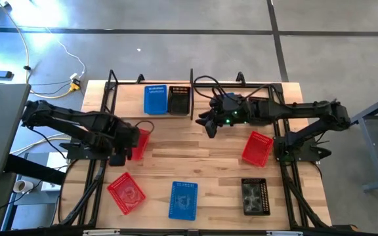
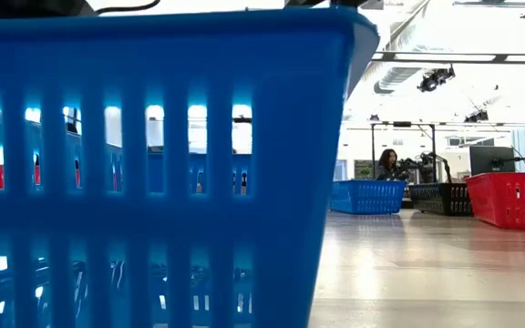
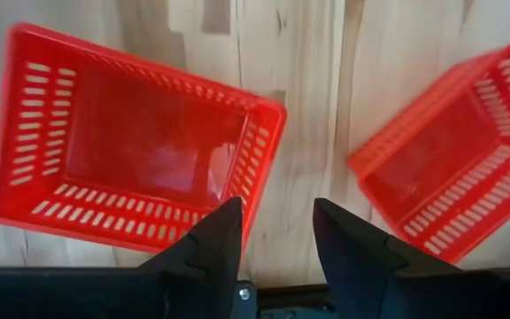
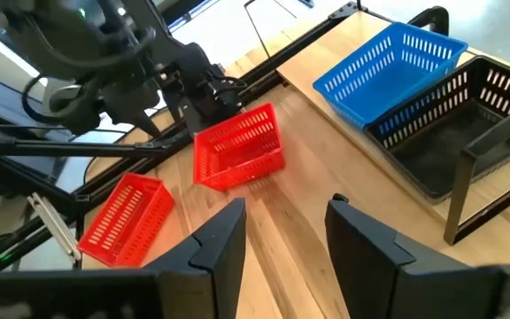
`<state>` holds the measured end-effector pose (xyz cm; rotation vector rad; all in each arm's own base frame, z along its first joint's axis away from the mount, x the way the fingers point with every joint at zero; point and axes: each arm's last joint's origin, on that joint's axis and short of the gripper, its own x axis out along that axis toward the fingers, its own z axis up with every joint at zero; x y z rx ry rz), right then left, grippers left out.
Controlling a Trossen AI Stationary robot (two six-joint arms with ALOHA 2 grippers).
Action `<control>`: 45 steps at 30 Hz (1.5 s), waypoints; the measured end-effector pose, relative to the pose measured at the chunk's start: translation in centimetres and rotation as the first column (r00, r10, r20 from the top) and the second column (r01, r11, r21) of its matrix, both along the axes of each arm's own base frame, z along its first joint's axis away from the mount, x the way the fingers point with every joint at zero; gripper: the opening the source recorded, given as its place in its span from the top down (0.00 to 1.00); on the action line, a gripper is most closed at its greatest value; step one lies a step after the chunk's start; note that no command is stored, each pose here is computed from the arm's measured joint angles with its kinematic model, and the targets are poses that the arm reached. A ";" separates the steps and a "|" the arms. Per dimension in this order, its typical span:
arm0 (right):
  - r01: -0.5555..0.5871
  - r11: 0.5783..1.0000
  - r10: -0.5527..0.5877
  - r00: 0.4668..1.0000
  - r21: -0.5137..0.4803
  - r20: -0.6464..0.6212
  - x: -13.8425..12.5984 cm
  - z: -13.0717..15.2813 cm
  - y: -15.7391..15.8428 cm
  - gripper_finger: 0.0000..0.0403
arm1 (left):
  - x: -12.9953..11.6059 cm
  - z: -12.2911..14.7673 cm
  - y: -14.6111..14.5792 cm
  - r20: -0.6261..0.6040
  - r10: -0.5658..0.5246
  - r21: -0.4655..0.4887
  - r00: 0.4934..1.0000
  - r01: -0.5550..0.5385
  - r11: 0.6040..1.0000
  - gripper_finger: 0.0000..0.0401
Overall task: Stack baskets on shelf by color
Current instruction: Put the top left red bin on the shelf
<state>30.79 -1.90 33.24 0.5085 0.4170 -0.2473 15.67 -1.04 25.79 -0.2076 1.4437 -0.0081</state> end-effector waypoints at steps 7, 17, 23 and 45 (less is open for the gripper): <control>0.014 1.000 -0.014 1.000 -0.011 0.000 0.0 0.0 0.3 0.65 | 1.3 -1.5 -0.6 -0.093 0.001 0.086 0.996 0.007 0.996 0.68; 0.014 1.000 -0.014 1.000 -0.012 -0.003 0.0 0.0 0.3 0.65 | 3.7 -4.3 -0.8 -0.242 -0.055 0.087 0.969 0.078 0.993 0.68; 0.013 1.000 -0.013 1.000 -0.012 -0.009 0.0 -0.1 0.3 0.65 | 4.2 -5.1 -1.3 -0.274 -0.119 0.030 0.954 0.132 0.991 0.68; 0.013 1.000 -0.013 0.999 -0.012 -0.034 -0.1 -0.3 0.3 0.65 | 6.0 -8.8 -2.7 -0.418 -0.188 0.052 0.889 0.230 0.972 0.69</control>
